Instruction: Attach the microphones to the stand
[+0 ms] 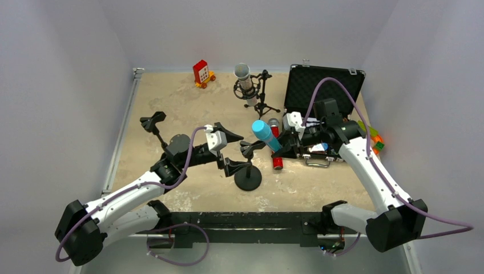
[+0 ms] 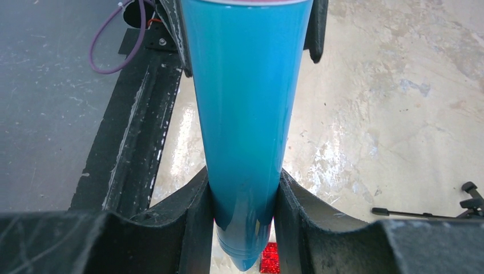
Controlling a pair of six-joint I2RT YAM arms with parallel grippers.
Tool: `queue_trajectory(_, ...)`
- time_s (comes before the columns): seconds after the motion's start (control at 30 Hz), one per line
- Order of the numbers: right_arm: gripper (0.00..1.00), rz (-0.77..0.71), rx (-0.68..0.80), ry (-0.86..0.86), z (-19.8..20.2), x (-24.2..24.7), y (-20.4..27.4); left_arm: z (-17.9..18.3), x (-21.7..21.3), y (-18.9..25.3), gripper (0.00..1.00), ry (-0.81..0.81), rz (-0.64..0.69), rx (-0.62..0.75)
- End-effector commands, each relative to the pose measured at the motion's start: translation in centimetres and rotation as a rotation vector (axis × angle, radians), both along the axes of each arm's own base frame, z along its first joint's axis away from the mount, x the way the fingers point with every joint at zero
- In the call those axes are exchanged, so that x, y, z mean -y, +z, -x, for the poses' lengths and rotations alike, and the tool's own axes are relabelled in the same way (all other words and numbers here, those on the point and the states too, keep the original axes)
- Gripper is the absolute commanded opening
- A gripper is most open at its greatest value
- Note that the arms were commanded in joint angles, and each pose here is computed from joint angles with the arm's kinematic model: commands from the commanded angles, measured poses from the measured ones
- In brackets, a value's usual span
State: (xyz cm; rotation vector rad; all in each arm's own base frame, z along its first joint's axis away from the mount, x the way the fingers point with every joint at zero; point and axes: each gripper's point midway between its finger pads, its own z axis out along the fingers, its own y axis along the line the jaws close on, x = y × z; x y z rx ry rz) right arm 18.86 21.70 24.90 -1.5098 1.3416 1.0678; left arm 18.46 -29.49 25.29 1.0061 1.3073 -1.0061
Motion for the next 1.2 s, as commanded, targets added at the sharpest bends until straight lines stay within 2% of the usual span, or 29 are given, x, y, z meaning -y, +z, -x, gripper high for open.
queue_trajectory(0.0,0.0,-0.032,0.022,-0.007,-0.7,-0.7,1.0,-0.3,1.0,3.2,0.98,-0.041,0.112,0.105)
queue_trajectory(0.2,0.0,-0.045,0.017,-0.005,-0.6,-0.9,0.5,-0.9,1.4,3.4,0.94,-0.028,0.151,0.077)
queue_trajectory(0.4,0.0,-0.041,0.009,-0.018,-0.8,-0.8,0.0,-1.0,1.2,2.7,0.78,-0.01,0.155,0.036)
queue_trajectory(0.53,0.0,-0.044,-0.007,-0.016,-1.1,-1.0,0.2,-0.7,1.4,2.1,0.56,-0.031,0.126,0.019)
queue_trajectory(0.6,0.0,-0.045,-0.014,-0.014,-1.2,-1.1,0.2,-0.6,1.5,1.8,0.36,-0.04,0.11,0.008)
queue_trajectory(0.7,0.0,-0.043,-0.02,-0.014,-1.4,-1.2,0.2,-0.3,1.4,1.4,0.13,-0.051,0.101,-0.002)
queue_trajectory(0.77,0.0,-0.038,-0.018,-0.015,-1.5,-1.2,0.1,-0.1,1.3,1.3,0.04,-0.052,0.103,-0.008)
queue_trajectory(0.9,0.0,-0.034,-0.021,0.006,-1.0,-1.6,-0.5,0.2,1.1,1.0,0.01,-0.051,0.107,-0.022)
queue_trajectory(1.17,0.0,0.004,-0.067,0.098,0.9,-3.7,-2.9,0.3,0.8,0.6,0.0,-0.038,0.128,-0.053)
